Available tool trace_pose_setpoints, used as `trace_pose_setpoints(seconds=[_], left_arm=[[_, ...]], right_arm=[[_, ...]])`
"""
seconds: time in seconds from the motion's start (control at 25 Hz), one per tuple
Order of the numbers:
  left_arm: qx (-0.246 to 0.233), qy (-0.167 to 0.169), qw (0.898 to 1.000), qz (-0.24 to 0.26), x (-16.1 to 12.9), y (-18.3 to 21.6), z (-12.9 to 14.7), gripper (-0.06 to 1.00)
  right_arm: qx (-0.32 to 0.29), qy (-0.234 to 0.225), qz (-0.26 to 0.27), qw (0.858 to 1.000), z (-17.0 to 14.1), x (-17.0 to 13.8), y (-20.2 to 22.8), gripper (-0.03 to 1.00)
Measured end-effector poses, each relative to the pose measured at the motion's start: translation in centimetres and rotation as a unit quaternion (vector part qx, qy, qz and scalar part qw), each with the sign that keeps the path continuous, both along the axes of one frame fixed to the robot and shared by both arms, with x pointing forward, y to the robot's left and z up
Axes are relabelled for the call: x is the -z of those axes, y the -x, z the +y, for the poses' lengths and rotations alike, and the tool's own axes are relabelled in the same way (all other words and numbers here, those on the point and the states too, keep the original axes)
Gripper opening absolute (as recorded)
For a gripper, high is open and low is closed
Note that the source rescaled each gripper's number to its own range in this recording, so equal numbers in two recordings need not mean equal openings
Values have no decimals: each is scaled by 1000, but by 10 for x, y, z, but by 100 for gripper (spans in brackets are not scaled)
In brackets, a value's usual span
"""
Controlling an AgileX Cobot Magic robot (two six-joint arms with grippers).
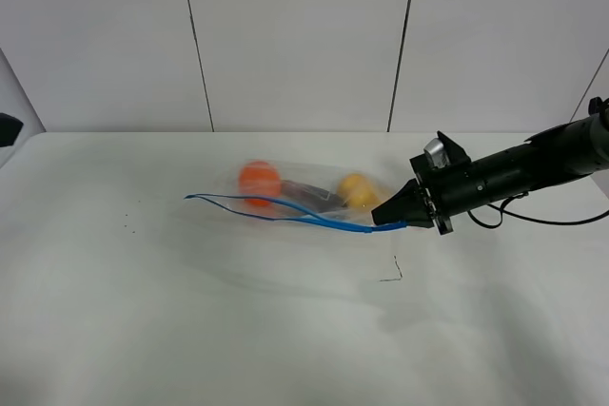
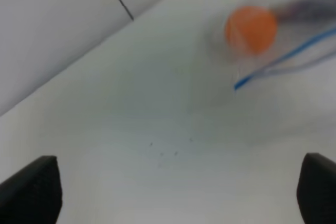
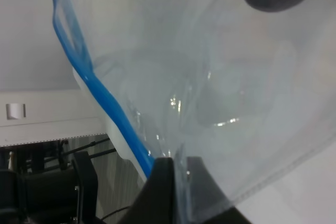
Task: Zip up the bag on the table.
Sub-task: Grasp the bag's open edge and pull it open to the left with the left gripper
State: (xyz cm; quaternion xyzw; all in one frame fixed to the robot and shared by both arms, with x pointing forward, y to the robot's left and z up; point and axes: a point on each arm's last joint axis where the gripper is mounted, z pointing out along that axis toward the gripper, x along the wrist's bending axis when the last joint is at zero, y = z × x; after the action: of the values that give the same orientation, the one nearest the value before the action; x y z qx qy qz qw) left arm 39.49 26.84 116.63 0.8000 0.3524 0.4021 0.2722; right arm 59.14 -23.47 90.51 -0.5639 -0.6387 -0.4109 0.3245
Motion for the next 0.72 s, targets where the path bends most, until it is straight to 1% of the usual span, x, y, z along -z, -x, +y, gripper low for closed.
trace_pose_setpoints(seconds=[0.08,0.12,0.16,0.28,0.36,0.4,0.48,0.6,0.72], left_arm=[[17,-32,999,5,4,-8,-9,100],[24,-42,999,5,6,-11,-14,100],[37,-60,998,-2,7,-13,-21,100],[79,-119,990,-17,12,-19,-44,100],[108,-171,979,-38,18,-22,-63,100],[117,-190,974,-44,23,-24,-71,100],[142,-228,961,-69,34,-23,-92,100],[173,-253,948,-89,58,-21,-125,100],[195,-274,936,-101,88,-19,-156,100]], right_arm=[[0,0,0,1000,0,0,0,0],[0,0,0,1000,0,0,0,0],[0,0,0,1000,0,0,0,0],[0,0,0,1000,0,0,0,0],[0,0,0,1000,0,0,0,0],[0,0,0,1000,0,0,0,0],[0,0,0,1000,0,0,0,0],[0,0,1,1000,0,0,0,0],[2,-1,4,1000,0,0,0,0]])
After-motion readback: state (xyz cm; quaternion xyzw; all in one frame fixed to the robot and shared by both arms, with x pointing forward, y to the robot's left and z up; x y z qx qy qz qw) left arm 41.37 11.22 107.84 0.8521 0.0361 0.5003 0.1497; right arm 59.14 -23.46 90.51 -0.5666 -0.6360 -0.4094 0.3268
